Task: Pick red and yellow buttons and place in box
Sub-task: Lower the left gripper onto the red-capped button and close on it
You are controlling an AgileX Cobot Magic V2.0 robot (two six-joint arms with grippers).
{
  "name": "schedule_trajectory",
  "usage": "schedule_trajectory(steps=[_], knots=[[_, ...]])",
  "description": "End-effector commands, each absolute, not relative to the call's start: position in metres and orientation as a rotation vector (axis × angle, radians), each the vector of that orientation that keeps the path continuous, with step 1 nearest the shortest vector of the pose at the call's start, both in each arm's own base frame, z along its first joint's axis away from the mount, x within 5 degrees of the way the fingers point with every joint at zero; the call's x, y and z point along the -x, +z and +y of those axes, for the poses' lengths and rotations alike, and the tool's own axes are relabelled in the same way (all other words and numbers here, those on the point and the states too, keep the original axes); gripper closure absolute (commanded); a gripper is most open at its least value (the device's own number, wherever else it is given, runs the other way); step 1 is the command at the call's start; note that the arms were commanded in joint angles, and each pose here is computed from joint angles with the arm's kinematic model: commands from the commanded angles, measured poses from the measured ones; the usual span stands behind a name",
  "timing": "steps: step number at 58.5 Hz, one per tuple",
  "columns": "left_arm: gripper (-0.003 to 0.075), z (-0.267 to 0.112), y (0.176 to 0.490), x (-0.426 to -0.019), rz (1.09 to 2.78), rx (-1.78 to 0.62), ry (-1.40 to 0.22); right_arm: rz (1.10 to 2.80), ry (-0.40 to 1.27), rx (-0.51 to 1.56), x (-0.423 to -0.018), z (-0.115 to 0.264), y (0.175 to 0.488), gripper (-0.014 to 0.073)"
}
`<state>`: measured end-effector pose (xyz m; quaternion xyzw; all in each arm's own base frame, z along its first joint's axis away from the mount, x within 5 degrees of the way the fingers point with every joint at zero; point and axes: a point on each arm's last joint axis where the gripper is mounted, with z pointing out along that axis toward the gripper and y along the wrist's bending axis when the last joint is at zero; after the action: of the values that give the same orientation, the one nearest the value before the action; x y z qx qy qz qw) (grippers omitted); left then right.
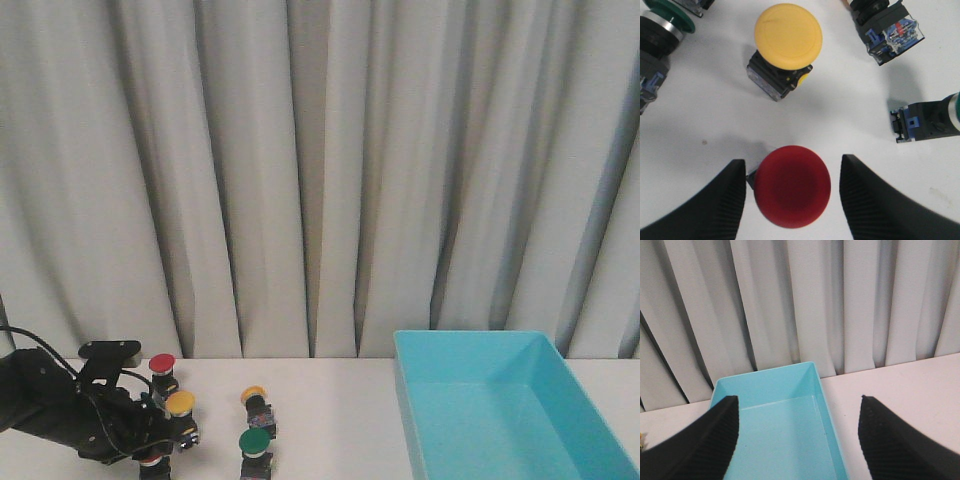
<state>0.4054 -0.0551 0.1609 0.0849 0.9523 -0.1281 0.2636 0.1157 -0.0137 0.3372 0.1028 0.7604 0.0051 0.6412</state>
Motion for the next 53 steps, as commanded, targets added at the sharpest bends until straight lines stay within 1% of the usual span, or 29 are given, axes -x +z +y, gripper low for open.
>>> schedule_trajectory(steps=[1,30,42,53], knots=[[0.0308,-0.0564,0.1903,-0.4104,2.473,-0.202,-0.34,1.638,0.004,-0.211,-0.1173,-0.014,0.3547,0.0097],[0.0312,-0.0572,0.1897,-0.4091,2.487,-0.208,-0.352,1.638,0.004,-0.211,-0.1173,-0.014,0.3547,0.0097],[0.0365,-0.0575,0.1894,-0.4084,2.494,-0.212,-0.358,1.638,0.004,-0.211,-0.1173,-0.014,0.3547,0.0097],[0.047,-0.0576,0.1893,-0.4082,2.496,-0.213,-0.36,1.638,0.004,-0.211,-0.1173,-0.014,0.3547,0.0097]])
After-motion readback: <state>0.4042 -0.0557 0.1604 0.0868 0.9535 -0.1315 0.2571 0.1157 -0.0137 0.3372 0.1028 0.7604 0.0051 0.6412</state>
